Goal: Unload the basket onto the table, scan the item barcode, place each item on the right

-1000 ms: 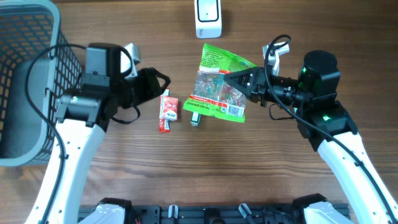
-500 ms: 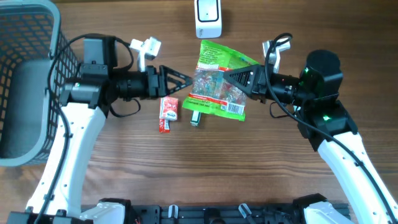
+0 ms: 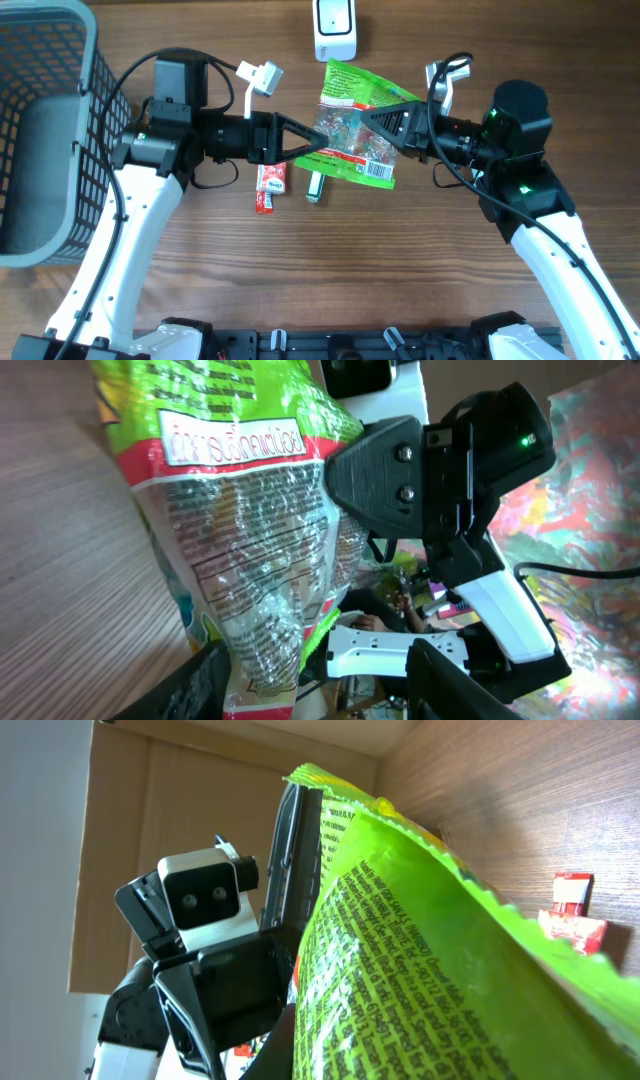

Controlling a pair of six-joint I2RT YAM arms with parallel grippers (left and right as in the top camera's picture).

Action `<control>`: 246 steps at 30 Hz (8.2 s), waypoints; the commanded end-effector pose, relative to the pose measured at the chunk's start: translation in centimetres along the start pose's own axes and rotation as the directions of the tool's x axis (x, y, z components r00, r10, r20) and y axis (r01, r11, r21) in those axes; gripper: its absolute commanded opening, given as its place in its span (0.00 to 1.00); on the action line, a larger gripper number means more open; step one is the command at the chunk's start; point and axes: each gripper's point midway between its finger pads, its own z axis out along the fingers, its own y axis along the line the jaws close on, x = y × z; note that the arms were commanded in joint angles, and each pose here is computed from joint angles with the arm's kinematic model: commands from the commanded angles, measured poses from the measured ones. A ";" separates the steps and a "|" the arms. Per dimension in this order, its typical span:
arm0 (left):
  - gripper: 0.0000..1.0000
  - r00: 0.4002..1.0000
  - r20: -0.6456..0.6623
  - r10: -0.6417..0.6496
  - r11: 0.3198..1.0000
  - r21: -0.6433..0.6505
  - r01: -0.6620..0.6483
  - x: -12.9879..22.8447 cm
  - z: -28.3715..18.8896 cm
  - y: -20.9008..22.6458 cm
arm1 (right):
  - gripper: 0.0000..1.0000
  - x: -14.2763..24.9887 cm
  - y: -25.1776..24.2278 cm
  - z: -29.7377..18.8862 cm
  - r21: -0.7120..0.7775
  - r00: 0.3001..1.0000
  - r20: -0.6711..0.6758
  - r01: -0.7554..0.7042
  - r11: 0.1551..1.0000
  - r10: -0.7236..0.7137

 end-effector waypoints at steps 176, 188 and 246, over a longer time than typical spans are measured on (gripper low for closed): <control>0.04 0.892 -0.130 0.433 0.886 0.246 -0.394 3.9 6.6 -5.9 | 0.17 2.7 -3.0 -0.4 -0.045 0.918 -0.332 -0.247 0.968 0.219; 0.04 0.949 -0.183 0.257 0.963 -0.037 -0.268 4.3 6.7 -0.9 | 0.04 1.2 -1.9 0.0 -0.203 0.930 -0.211 0.260 0.944 -0.301; 1.00 0.935 -0.046 0.353 0.926 -0.125 -0.356 -0.4 5.1 0.1 | 0.04 -8.3 4.6 -2.9 -0.270 0.980 0.190 0.103 0.957 -0.052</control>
